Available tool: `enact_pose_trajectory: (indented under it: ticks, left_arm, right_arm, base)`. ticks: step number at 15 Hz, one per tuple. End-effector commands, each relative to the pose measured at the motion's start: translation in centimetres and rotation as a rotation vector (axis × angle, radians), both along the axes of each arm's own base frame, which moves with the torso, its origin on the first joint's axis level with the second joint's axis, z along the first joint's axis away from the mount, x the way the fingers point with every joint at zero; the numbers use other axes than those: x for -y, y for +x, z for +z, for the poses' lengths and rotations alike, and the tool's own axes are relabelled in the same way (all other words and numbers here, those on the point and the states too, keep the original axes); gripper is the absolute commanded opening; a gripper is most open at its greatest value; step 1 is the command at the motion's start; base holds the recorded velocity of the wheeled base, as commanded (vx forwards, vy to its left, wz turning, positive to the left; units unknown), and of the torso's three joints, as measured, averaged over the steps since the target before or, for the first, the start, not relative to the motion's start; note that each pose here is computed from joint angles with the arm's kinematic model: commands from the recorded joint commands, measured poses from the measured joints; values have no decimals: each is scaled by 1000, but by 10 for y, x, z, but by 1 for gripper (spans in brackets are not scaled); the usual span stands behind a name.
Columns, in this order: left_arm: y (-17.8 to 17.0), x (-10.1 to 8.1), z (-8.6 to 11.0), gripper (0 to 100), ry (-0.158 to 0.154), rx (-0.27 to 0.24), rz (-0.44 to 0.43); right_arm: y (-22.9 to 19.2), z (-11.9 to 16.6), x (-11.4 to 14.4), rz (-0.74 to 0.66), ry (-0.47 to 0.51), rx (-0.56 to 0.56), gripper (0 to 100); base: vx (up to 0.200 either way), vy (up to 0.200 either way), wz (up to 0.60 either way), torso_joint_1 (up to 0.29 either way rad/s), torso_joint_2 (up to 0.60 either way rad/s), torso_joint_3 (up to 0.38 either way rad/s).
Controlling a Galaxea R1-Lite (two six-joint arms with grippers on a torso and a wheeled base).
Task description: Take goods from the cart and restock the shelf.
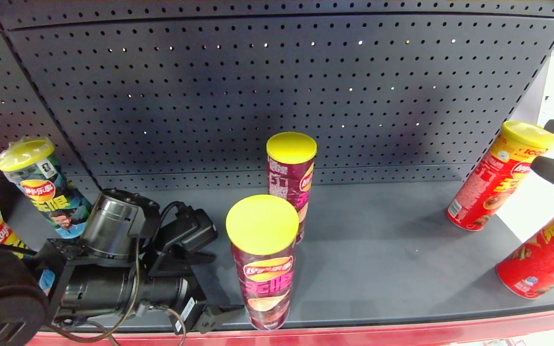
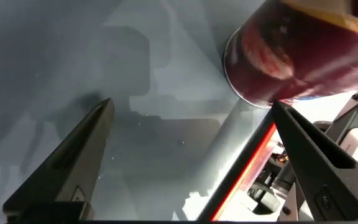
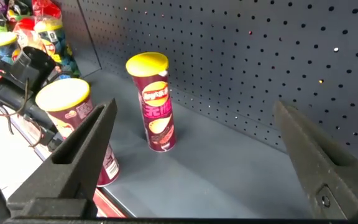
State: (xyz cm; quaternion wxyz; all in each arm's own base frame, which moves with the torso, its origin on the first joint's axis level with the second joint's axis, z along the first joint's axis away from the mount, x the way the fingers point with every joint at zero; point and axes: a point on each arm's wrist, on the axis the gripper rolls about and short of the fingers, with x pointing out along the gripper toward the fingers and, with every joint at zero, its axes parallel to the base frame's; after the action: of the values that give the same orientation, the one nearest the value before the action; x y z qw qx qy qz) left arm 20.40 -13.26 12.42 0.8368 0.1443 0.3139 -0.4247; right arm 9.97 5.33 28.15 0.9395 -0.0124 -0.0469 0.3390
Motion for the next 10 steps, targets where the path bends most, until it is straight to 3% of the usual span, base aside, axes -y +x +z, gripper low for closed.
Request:
enact_pose_trajectory:
  ticks: [1, 10]
  left_arm:
    - [5, 3, 1, 100, -3, 4, -1]
    - [16, 12, 0, 100, -2, 5, -7]
  right_arm:
    - [2, 0, -1, 1, -3, -5, 100]
    - [4, 0, -2, 2, -5, -9, 100]
  base:
    - [0, 0, 0, 0, 0, 0]
    - [0, 0, 0, 0, 0, 0]
